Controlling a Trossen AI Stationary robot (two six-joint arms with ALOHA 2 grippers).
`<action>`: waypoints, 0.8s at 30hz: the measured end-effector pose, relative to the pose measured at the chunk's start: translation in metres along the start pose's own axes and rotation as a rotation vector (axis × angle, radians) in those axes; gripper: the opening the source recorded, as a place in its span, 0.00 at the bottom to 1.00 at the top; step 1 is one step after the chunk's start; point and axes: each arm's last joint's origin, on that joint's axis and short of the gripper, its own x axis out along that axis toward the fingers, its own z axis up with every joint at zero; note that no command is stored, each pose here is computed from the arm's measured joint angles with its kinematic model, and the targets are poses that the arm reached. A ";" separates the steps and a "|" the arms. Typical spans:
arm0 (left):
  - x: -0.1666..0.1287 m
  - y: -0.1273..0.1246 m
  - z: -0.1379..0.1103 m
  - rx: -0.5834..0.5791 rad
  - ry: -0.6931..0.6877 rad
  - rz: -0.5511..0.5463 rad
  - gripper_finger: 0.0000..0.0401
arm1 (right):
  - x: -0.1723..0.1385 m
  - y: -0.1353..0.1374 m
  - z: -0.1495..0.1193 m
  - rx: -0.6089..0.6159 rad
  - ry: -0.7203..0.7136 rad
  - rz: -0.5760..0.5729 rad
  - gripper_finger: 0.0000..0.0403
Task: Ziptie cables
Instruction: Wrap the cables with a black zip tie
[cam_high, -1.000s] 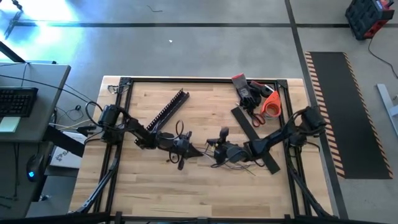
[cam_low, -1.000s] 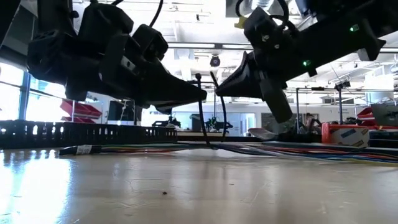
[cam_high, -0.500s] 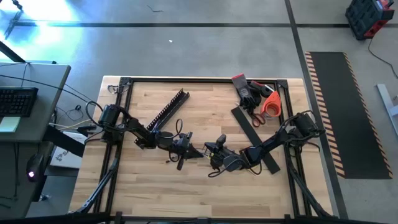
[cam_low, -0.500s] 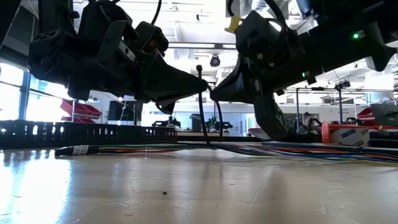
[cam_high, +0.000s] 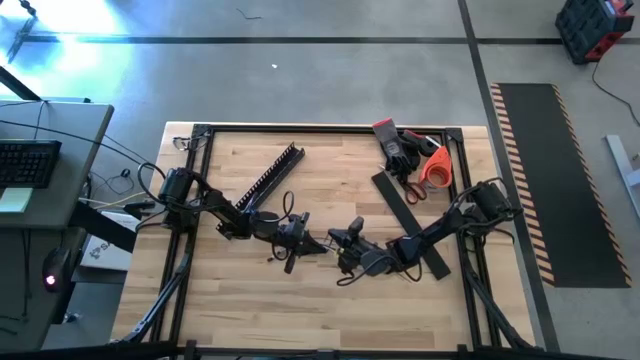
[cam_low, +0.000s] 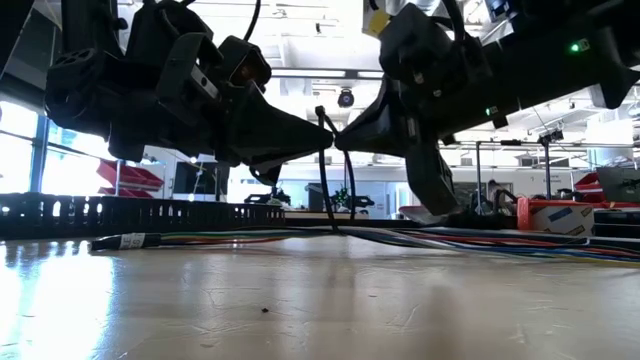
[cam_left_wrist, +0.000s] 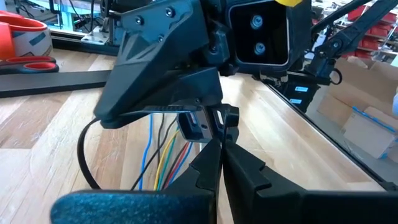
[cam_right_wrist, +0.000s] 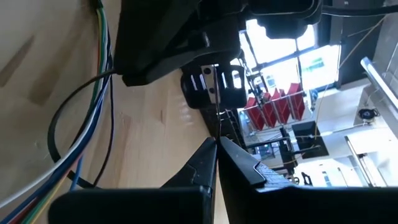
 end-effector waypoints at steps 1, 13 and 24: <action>0.000 0.000 0.000 0.000 0.000 0.000 0.00 | 0.000 0.000 0.000 -0.002 0.001 0.001 0.00; 0.000 0.000 0.000 -0.002 -0.001 0.005 0.00 | -0.002 0.001 0.003 0.006 -0.057 0.041 0.00; 0.000 -0.001 0.000 -0.065 0.000 -0.022 0.00 | -0.007 0.003 0.008 -0.068 -0.089 0.035 0.00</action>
